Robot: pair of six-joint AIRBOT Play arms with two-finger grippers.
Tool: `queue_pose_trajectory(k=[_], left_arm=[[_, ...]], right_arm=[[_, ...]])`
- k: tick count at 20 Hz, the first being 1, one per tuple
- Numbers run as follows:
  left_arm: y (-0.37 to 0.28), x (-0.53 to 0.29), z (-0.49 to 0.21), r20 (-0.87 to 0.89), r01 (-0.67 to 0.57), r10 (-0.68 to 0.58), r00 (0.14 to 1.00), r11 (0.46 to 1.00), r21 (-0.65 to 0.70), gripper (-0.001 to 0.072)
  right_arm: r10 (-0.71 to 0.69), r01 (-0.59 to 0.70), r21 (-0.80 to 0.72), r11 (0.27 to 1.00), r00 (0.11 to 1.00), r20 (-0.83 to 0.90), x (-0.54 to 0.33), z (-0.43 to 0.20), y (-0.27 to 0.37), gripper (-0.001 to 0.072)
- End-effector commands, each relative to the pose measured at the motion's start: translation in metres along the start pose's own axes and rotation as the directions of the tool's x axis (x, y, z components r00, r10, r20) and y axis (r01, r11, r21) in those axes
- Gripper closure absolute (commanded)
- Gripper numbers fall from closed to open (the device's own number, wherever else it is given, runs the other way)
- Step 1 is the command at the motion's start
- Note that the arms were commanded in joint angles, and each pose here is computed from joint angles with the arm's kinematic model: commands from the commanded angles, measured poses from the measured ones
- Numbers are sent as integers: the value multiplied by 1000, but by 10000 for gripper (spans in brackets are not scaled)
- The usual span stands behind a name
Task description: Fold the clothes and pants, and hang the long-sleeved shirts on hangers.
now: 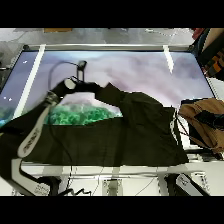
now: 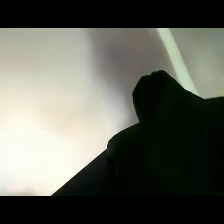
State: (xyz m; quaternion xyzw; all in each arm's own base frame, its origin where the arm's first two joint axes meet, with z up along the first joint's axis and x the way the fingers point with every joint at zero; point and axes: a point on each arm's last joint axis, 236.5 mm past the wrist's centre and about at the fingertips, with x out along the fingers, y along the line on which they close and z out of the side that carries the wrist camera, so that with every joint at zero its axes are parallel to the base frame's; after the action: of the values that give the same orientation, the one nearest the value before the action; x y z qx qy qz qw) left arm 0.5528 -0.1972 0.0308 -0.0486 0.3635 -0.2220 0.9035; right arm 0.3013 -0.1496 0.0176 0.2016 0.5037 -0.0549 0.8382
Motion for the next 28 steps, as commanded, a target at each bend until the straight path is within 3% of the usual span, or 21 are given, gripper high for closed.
queue_pose_trajectory(k=[1, 3, 7, 9, 13, 18, 21, 22, 24, 28], left_arm=[[90, -87, 36, 49, -323, 321, 946, 946, 28, 692], [142, -132, 16, -57, -483, 483, 874, 876, 16, 691], [199, -180, -39, -283, -593, 561, 778, 804, -34, 689], [222, -196, -44, -293, -626, 583, 757, 776, -72, 689], [260, -236, -28, -221, -680, 646, 731, 719, -145, 689], [283, -290, 3, -77, -718, 721, 689, 664, -209, 689], [288, -300, 6, -59, -726, 735, 676, 651, -222, 688], [289, -301, 6, -61, -727, 736, 675, 649, -224, 688], [290, -300, 5, -63, -727, 735, 676, 649, -224, 688], [287, -295, 5, -65, -717, 725, 686, 658, -229, 688]], right_arm=[[-1, 1, 5, 1000, 1000, 0, 0, 0, 0, 225], [1, -1, 5, 1000, 1000, 0, 0, 0, 0, 225], [-43, 43, 12, 999, 999, 16, 0, 4, -11, 226], [-105, 99, 119, 988, 993, 50, 0, 12, -26, 226], [-67, 74, 153, 985, 997, -47, 20, -6, -28, 227], [210, -195, 81, 977, 934, -288, 45, -57, 17, 255], [298, -280, 104, 954, 894, -334, 54, -67, 29, 251], [304, -283, 112, 952, 893, -330, 56, -66, 29, 213], [284, -261, 117, 958, 914, -288, 62, -56, 24, -4], [199, -175, 127, 976, 959, -204, 75, -36, 2, 24]])
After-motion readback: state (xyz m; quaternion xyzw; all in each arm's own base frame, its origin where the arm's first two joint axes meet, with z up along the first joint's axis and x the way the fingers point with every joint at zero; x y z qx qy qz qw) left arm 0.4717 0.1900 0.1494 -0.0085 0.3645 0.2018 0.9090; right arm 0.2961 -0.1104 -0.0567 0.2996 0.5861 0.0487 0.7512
